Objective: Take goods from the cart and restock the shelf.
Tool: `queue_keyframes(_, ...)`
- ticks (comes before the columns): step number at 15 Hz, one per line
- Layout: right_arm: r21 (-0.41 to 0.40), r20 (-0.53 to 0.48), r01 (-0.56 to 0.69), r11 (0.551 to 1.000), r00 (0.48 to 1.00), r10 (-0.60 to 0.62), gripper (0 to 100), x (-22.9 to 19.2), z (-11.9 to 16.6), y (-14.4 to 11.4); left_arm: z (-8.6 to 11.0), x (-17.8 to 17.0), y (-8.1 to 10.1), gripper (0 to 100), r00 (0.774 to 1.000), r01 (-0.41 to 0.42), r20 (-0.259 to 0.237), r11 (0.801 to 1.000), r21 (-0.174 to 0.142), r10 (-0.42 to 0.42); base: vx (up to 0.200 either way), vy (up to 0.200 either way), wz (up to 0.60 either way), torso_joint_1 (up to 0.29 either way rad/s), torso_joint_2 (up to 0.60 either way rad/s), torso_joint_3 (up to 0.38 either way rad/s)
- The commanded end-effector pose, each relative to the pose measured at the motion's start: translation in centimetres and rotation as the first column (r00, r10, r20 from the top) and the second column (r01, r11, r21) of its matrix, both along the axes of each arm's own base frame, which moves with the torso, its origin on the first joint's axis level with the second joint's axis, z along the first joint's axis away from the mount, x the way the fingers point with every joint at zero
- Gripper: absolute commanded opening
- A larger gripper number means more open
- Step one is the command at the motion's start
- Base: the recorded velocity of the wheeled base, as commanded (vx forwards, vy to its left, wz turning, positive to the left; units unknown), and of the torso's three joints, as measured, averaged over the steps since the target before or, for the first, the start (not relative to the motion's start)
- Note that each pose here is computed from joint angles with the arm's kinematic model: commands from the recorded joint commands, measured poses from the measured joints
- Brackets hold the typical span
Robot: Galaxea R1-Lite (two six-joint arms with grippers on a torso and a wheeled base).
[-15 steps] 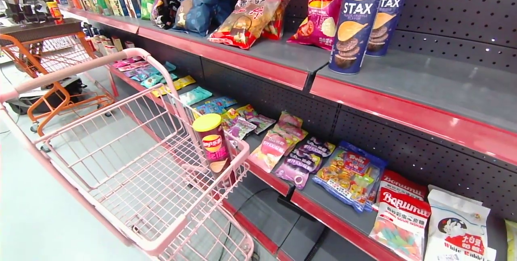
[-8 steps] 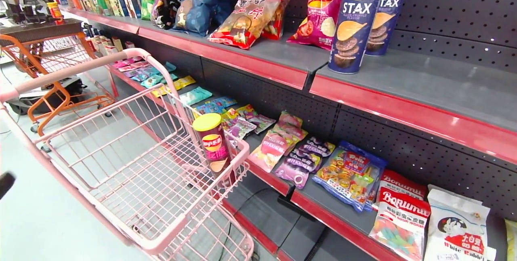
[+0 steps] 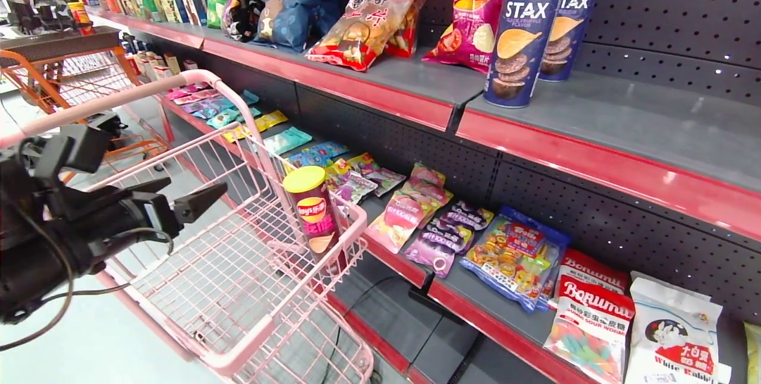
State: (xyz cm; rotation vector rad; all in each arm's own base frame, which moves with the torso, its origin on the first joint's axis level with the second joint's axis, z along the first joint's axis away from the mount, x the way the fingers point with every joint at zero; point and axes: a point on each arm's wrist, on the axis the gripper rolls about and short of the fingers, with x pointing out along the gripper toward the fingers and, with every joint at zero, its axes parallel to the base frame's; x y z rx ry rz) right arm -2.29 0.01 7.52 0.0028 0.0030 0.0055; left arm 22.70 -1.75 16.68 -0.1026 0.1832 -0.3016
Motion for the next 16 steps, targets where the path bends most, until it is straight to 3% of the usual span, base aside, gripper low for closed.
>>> queue_keyframes(1,0.0,-0.002,-0.001,1.0,1.0,0.001,100,0.0,0.0,0.0,-4.5,3.9,-1.5,100,0.992,0.072,-0.103,0.997,0.017,-0.07,0.0,0.0,0.0,0.0,0.0,0.0)
queue_keyframes(4,0.0,-0.002,-0.001,1.0,1.0,0.001,100,0.0,0.0,0.0,-6.2,5.7,-3.6,100,0.986,0.138,-0.095,0.99,0.015,-0.136,0.0,0.0,0.0,0.0,0.0,0.0)
queue_keyframes(8,0.0,-0.002,-0.001,1.0,1.0,0.001,100,0.0,0.0,0.0,-7.0,5.7,-7.3,100,0.96,0.258,-0.112,0.966,0.014,-0.255,0.0,0.0,0.0,0.0,0.0,0.0)
queue_keyframes(13,0.0,-0.002,-0.001,1.0,1.0,0.001,100,0.0,0.0,0.0,-6.8,9.1,-8.7,100,0.963,0.265,-0.06,0.964,0.013,-0.264,0.0,0.0,0.0,0.0,0.0,0.0)
queue_keyframes(16,-0.001,-0.003,-0.001,1.0,1.0,0.001,100,0.0,0.0,0.0,-7.6,10.2,-9.3,100,0.96,0.274,-0.064,0.961,0.015,-0.273,0.0,0.0,0.0,0.0,0.0,0.0)
